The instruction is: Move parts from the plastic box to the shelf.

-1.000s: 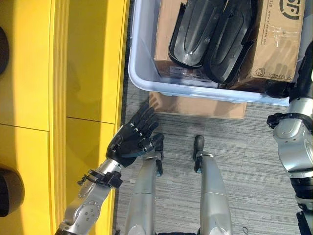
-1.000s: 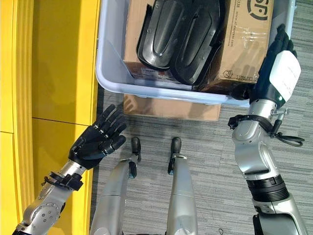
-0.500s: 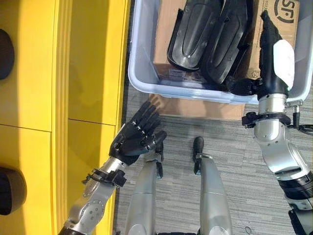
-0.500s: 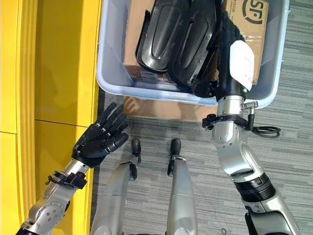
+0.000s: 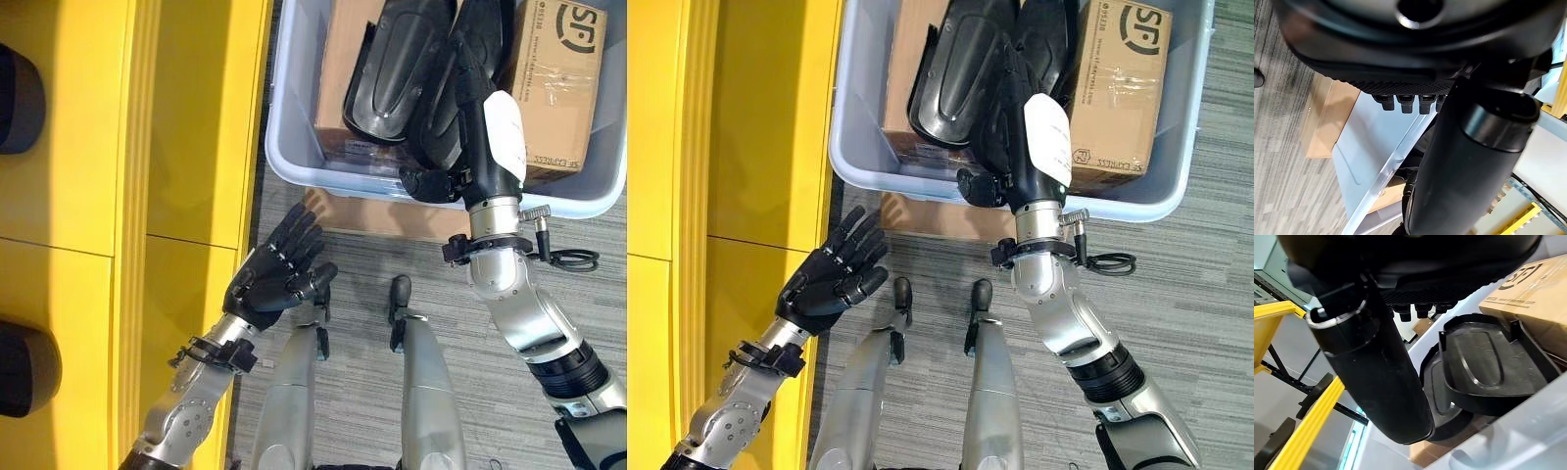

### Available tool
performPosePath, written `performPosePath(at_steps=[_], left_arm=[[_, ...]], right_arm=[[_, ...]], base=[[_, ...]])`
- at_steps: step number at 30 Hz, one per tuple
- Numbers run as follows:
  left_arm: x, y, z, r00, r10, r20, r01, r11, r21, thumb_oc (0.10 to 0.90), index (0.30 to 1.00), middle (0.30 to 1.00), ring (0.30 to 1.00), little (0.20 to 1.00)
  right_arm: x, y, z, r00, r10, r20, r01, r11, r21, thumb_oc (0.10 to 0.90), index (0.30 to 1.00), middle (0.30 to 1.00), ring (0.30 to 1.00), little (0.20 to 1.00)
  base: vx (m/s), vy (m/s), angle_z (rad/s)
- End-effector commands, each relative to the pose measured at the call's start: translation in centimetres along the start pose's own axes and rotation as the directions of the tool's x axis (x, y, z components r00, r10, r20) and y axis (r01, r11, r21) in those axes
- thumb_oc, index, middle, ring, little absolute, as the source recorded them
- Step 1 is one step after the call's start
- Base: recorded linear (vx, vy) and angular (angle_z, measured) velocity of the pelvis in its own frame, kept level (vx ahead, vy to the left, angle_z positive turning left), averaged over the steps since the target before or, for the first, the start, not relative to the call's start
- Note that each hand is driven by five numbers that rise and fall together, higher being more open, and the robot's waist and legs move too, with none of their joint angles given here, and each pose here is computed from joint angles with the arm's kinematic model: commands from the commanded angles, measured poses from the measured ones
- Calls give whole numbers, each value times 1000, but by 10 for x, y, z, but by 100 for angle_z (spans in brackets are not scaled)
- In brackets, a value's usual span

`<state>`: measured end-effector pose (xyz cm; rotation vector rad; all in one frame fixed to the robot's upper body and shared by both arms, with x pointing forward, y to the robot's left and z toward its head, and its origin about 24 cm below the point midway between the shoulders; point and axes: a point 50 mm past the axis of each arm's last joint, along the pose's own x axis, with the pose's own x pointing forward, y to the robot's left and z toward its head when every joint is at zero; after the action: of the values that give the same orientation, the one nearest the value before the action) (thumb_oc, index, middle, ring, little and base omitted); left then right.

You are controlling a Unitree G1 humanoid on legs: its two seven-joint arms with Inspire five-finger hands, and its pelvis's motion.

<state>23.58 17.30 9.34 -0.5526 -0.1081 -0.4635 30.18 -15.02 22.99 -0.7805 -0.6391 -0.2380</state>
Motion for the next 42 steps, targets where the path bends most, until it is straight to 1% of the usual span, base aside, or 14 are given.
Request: performPosePath(at_steps=[1, 9, 11, 15, 20, 22, 27, 30, 31, 37, 38, 42], left_arm=[[6, -32, 13, 978, -147, 148, 148, 989, 4, 900, 1000, 1000, 1000, 1000], [9, -35, 6, 979, -149, 140, 153, 988, -19, 900, 1000, 1000, 1000, 1000], [9, -35, 5, 979, -148, 143, 153, 988, -24, 900, 1000, 1000, 1000, 1000], [10, -36, 1, 980, -140, 142, 147, 988, -40, 900, 1000, 1000, 1000, 1000], [9, -35, 0, 981, -127, 146, 135, 990, -42, 900, 1000, 1000, 1000, 1000], [11, -34, 1, 981, -127, 146, 135, 990, -41, 900, 1000, 1000, 1000, 1000], [12, -36, -2, 982, -141, 128, 148, 988, -42, 900, 1000, 1000, 1000, 1000], [13, -35, -2, 982, -134, 135, 142, 989, -48, 900, 1000, 1000, 1000, 1000], [14, -36, -2, 981, -141, 132, 148, 988, -45, 900, 1000, 1000, 1000, 1000], [16, -37, -2, 981, -145, 127, 152, 987, -46, 900, 1000, 1000, 1000, 1000], [17, -37, -2, 982, -144, 122, 150, 988, -34, 900, 1000, 1000, 1000, 1000], [19, -38, 1, 980, -138, 141, 143, 989, -27, 900, 1000, 1000, 1000, 1000]], right_arm=[[27, -33, 53, 937, -218, 272, 191, 974, 124, 900, 1000, 1000, 1000, 1000], [32, -32, 66, 912, -282, 297, 207, 943, 260, 900, 1000, 1000, 1000, 1000], [32, -34, 69, 900, -304, 313, 222, 937, 271, 900, 1000, 1000, 1000, 1000], [37, -33, 72, 899, -322, 297, 244, 931, 271, 900, 1000, 1000, 1000, 1000], [41, -31, 72, 898, -309, 312, 252, 945, 210, 900, 1000, 1000, 1000, 1000], [43, -29, 74, 894, -292, 340, 257, 955, 146, 900, 1000, 1000, 1000, 1000], [48, -19, 81, 892, -233, 387, 237, 971, 39, 900, 1000, 1000, 1000, 1000], [50, -12, 81, 904, -200, 379, 216, 976, -1, 900, 1000, 1000, 1000, 1000], [52, -6, 80, 916, -169, 365, 195, 980, -35, 900, 1000, 1000, 1000, 1000], [54, 11, 71, 938, -117, 327, 158, 982, -100, 900, 1000, 1000, 1000, 1000], [54, 16, 67, 946, -96, 310, 143, 981, -134, 900, 1000, 1000, 1000, 1000], [57, 20, 65, 954, -91, 286, 143, 976, -165, 900, 1000, 1000, 1000, 1000]], base=[[-17, 42, 3], [-7, 56, 3], [14, 77, 2], [28, 100, 2], [26, 90, 5], [18, 51, 2], [10, 47, 4], [0, 44, 3], [-7, 35, 7], [1, 63, 12], [-5, 53, 4], [0, 99, 2]])
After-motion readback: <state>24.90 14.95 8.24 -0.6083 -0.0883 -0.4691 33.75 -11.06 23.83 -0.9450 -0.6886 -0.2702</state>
